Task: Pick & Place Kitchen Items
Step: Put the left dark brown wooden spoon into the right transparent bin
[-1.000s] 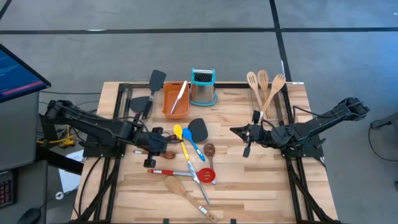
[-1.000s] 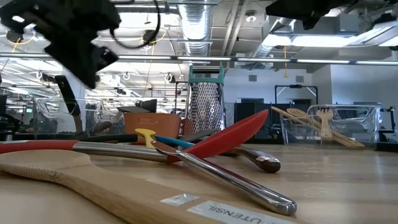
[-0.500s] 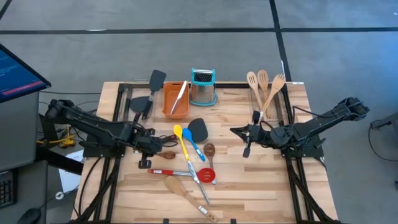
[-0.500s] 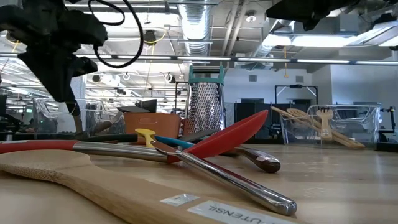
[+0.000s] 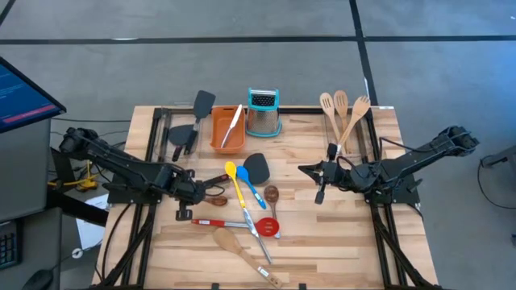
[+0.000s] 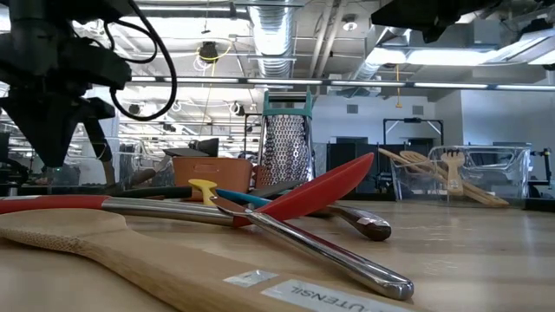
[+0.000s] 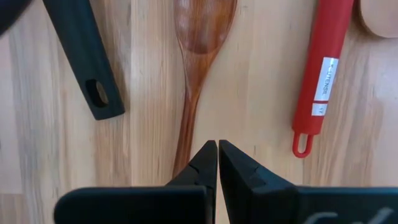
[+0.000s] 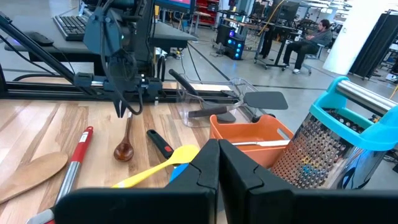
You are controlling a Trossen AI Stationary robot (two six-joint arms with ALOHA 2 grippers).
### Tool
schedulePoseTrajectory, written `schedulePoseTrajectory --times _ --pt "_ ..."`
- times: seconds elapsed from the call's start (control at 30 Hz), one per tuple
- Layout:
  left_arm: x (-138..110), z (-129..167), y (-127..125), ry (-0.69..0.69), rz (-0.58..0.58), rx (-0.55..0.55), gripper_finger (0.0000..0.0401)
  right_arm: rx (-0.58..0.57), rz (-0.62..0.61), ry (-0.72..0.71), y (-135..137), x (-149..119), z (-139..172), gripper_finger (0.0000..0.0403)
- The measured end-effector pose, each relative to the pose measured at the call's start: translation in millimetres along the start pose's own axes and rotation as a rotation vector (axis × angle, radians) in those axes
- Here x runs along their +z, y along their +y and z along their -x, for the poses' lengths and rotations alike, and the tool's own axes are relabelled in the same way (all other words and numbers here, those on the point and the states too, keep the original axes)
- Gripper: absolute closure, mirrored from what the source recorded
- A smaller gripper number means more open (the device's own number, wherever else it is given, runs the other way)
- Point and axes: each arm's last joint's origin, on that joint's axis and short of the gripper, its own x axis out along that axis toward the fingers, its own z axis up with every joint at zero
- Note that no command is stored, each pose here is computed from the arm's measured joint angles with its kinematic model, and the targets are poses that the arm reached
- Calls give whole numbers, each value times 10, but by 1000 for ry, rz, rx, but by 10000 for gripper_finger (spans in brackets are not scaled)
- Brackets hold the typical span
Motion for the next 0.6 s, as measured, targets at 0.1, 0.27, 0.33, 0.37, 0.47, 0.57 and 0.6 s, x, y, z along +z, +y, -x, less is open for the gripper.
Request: schedulePoseTrajectory --times 0.1,0.27,0.33,0.37,0.47,0.57,0.6 --pt "1 0 4 -1 2 3 399 0 0 0 0 0 0 403" --pt "6 0 17 -16 3 44 381 0 0 0 0 0 0 403" --pt "8 0 24 -26 3 71 365 0 0 0 0 0 0 403" --pt "10 1 28 -30 3 81 355 0 0 0 0 0 0 403" --pt "12 1 32 -35 3 96 324 0 0 0 0 0 0 403" --pt "12 1 32 -35 15 94 296 0 0 0 0 0 0 403" --pt "8 -5 31 -36 23 89 287 0 0 0 0 0 0 403"
